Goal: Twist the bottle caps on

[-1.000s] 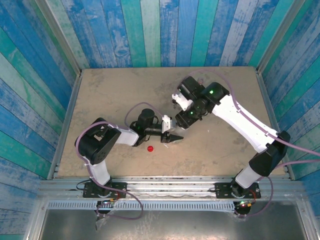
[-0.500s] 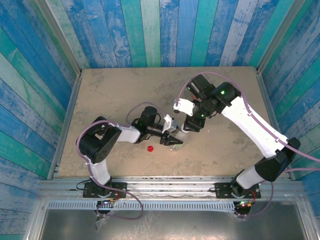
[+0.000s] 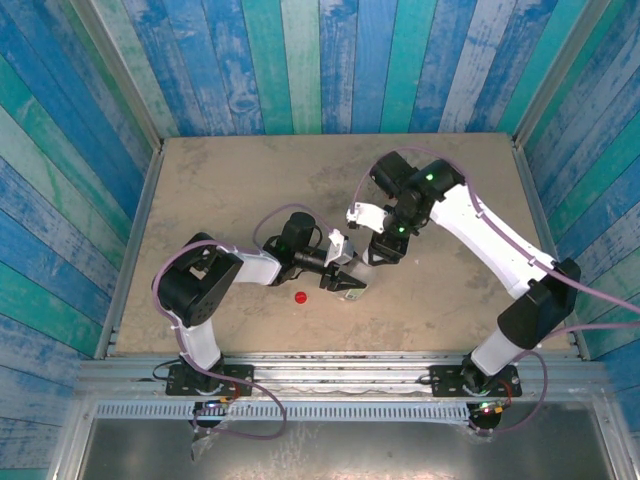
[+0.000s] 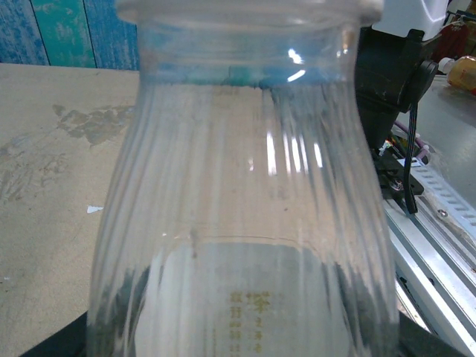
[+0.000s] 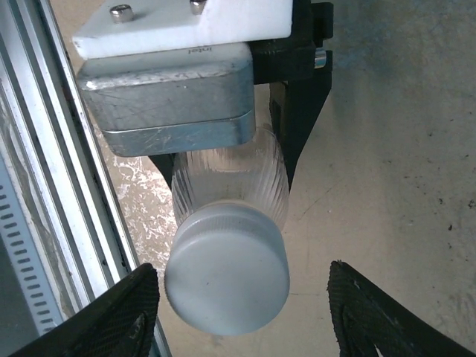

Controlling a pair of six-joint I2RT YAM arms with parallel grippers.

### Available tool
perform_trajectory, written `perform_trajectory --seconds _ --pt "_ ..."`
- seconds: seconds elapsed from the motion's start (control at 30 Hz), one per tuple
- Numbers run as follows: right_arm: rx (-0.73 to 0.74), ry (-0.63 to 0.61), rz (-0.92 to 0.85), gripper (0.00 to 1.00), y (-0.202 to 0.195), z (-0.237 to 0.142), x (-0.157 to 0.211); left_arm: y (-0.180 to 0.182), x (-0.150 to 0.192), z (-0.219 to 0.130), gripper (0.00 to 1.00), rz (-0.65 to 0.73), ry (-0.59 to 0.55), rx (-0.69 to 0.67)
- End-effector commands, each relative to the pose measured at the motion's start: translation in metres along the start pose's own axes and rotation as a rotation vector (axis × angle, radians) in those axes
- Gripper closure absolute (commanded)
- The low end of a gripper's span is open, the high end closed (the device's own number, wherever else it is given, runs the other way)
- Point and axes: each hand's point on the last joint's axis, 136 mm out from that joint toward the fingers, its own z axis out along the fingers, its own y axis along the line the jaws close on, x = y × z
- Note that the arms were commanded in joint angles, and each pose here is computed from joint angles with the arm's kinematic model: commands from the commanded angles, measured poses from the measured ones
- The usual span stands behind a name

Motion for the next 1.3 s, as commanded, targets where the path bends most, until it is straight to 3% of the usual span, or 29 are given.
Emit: perform_trajectory --seconds 0.0,0.33,0.47,0.6,0.77,1.1,1.2,1.27 --pt "-0.056 0.019 -0.033 0.43 0.006 0.005 0.004 0.000 0.031 0.002 0.49 -0.095 0.069 -0.007" --pt "-0.084 -0.001 0.032 0.66 0.011 0.009 0.003 0.010 0.028 0.000 0.50 -0.071 0.064 -0.084" --pt "-0.049 -0.048 0.196 0.83 0.005 0.012 -0.003 0.029 0.025 -0.007 0.49 -0.046 0.066 -0.220" --pt "-0.001 -0.017 0.487 0.90 -0.004 0.020 0.005 0.049 0.023 -0.017 0.49 -0.039 0.072 -0.369" --pt "0.071 0.030 0.796 0.95 -0.005 0.027 0.022 0.059 0.026 -0.022 0.49 -0.035 0.090 -0.440" --pt "0.219 -0.013 0.829 0.87 -0.020 -0.001 0.016 0.061 0.027 -0.028 0.49 -0.029 0.093 -0.484" --pt "0.255 0.014 0.907 0.96 -0.028 -0.002 0.023 0.065 0.027 -0.035 0.49 -0.017 0.096 -0.546" --pt "0.264 -0.004 0.942 0.97 -0.030 0.001 0.022 0.068 0.026 -0.041 0.49 -0.005 0.093 -0.591"
